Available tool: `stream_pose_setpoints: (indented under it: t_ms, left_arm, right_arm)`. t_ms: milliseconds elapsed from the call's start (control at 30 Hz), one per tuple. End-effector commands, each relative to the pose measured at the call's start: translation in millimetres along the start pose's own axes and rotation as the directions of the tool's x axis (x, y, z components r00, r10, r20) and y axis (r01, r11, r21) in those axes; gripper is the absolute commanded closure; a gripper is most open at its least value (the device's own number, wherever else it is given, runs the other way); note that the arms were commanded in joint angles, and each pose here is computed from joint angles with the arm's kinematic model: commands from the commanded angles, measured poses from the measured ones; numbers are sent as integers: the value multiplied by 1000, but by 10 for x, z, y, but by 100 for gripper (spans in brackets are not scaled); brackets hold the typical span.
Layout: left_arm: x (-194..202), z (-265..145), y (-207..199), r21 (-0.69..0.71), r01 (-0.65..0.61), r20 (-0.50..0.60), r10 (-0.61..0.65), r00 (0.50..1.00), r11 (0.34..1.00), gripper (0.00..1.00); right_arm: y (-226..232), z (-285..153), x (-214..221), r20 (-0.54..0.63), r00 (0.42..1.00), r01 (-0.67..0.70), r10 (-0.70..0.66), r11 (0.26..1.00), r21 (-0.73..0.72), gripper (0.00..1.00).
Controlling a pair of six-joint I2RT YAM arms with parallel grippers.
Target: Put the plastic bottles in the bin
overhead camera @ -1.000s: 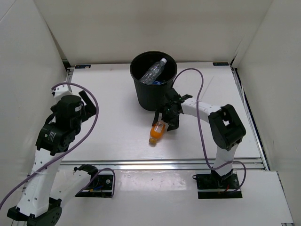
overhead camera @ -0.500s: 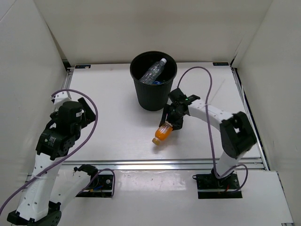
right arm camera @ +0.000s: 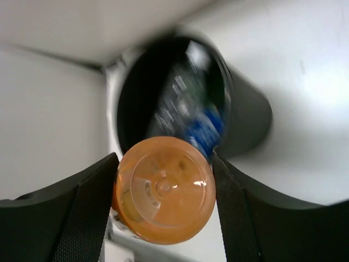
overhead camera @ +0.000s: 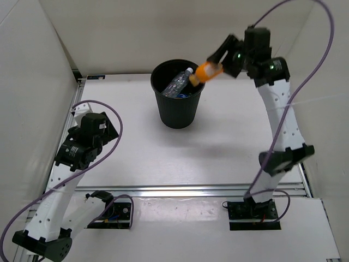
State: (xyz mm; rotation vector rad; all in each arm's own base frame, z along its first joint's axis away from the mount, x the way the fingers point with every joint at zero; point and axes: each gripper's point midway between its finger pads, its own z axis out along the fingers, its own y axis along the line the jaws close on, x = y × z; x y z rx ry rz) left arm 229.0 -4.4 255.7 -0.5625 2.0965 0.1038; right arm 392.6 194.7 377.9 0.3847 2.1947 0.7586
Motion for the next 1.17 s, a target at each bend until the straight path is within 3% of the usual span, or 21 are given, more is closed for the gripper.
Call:
stream_pose_setpoints:
  t_ms: [0, 67, 200, 267, 367, 633, 767, 933, 1133]
  left_arm:
    - [-28, 51, -39, 1, 1, 9, -1, 1000, 1000, 0]
    - [-15, 73, -46, -4, -5, 1, 5, 1000, 1000, 0]
    - [-24, 75, -42, -12, 15, 7, -15, 1000, 1000, 0]
    - [-24, 75, -41, -12, 15, 7, -15, 1000, 1000, 0]
    - [62, 132, -25, -27, -2, -16, 2, 1000, 1000, 0]
    - [195, 298, -129, -29, -32, -73, 30, 997, 999, 0]
    - [199, 337, -201, -18, -25, -88, 23, 996, 1000, 0]
    - [441, 440, -168, -35, -36, -146, 30, 989, 999, 0]
    - [399, 480, 94, -149, 16, -52, -24, 998, 989, 0]
  right_arm:
    - [215, 135, -444, 51, 998, 25, -23, 998, -55, 50]
    - [183, 348, -527, 42, 999, -18, 21, 997, -79, 43]
    - [97, 726, -255, -73, 996, -60, 51, 991, -117, 30]
    - [88, 900, -127, -148, 989, -28, 6, 988, -150, 18]
    - [109, 935, -81, -183, 982, 16, -49, 984, -179, 9]
    - [-62, 658, -162, -139, 982, 111, -131, 983, -146, 0]
    - [-411, 519, -184, -131, 991, 34, -39, 998, -44, 0]
    - [-1045, 501, 52, -223, 971, -59, 88, 989, 134, 0]
    - [-1418, 170, 48, -160, 984, -39, 74, 977, 211, 0]
